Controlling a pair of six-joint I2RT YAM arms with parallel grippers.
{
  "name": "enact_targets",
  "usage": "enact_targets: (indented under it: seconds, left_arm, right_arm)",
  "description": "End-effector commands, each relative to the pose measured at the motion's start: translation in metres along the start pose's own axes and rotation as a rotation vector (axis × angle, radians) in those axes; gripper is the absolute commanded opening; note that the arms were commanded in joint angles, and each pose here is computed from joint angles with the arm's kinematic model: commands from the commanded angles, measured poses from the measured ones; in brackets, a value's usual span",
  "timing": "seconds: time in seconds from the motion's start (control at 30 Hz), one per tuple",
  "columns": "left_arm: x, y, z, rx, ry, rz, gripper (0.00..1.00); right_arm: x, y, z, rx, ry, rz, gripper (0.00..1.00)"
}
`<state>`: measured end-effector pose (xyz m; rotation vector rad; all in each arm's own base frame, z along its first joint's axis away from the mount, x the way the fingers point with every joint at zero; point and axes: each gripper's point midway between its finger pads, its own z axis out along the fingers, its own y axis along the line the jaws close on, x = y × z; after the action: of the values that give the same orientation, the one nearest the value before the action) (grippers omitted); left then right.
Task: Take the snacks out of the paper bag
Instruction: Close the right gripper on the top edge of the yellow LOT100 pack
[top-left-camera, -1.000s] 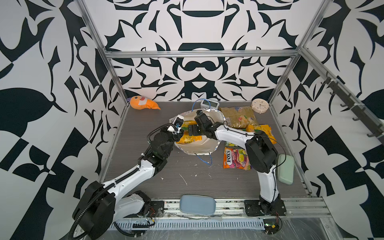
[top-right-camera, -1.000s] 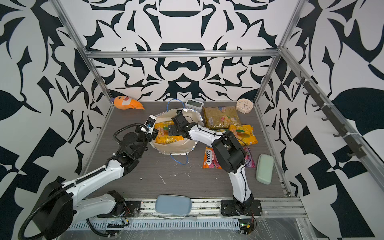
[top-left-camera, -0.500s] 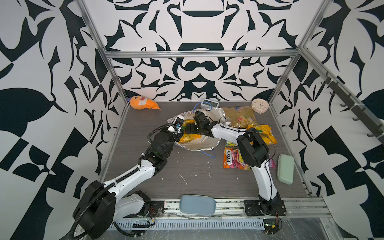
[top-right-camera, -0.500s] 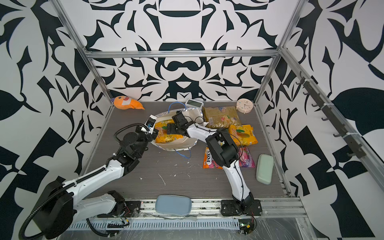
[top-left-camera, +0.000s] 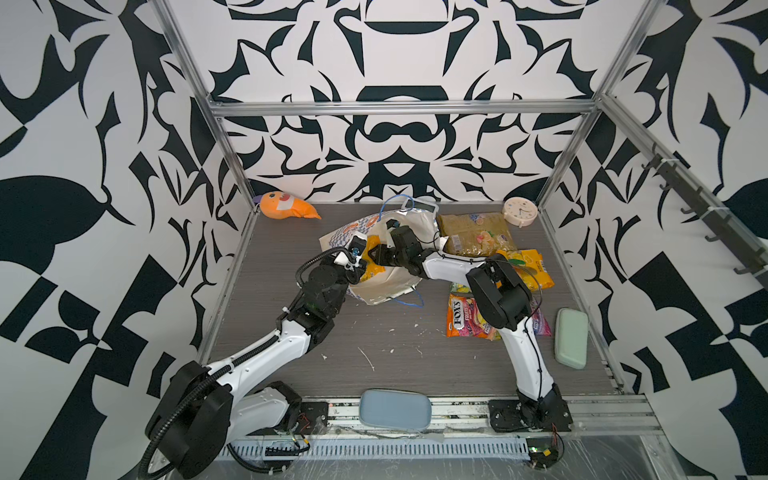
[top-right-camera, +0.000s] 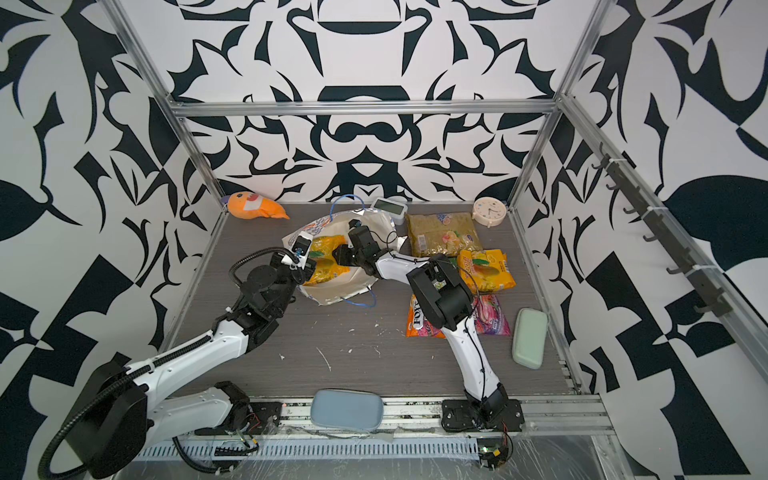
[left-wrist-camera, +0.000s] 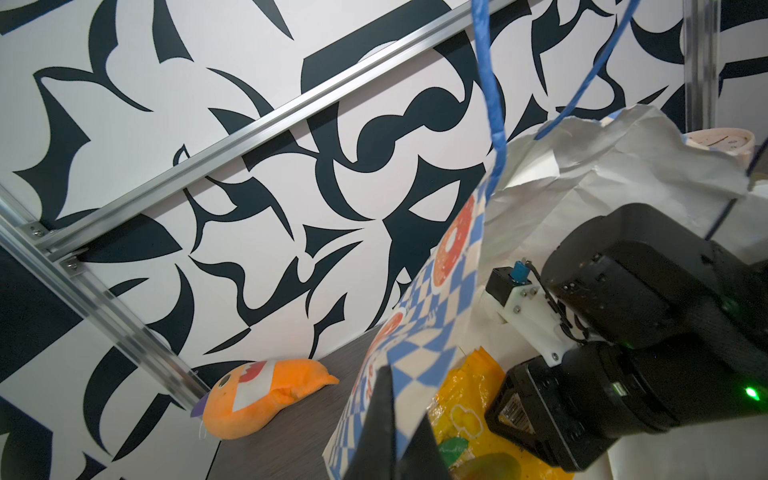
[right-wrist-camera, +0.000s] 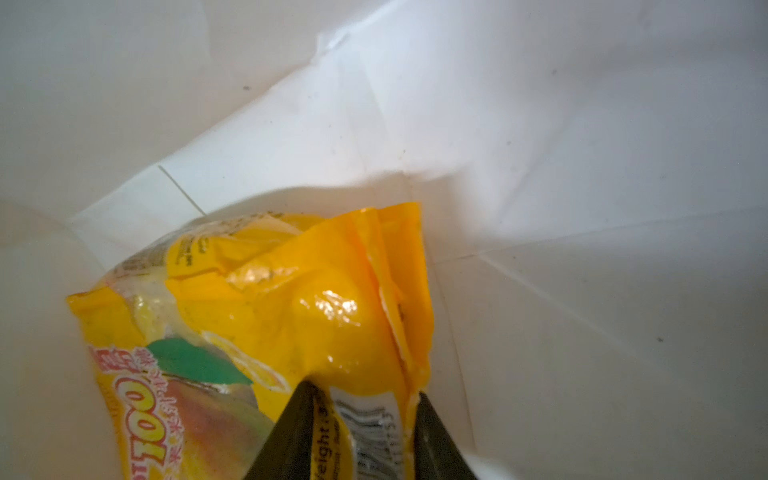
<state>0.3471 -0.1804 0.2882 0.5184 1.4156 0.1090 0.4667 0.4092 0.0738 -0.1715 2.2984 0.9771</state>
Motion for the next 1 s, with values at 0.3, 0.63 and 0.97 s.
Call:
enact_targets:
  seconds: [0.3, 0.63, 0.97]
  left_arm:
    - [-0.015, 0.005, -0.001, -0.017, -0.066, -0.022, 0.00]
    - [-0.016, 0.004, 0.001, -0.015, -0.069, -0.019, 0.00]
    - [-0.014, 0.003, 0.001, -0.015, -0.073, -0.027, 0.00]
  right_arm:
    - [-0.029, 0.095, -0.025, -0.386, -0.068, -0.053, 0.56]
    - [-0.020, 0.111, -0.007, -0.458, -0.053, -0.079, 0.59]
    - [-0.023, 0.086, 0.019, -0.256, -0.057, -0.039, 0.13]
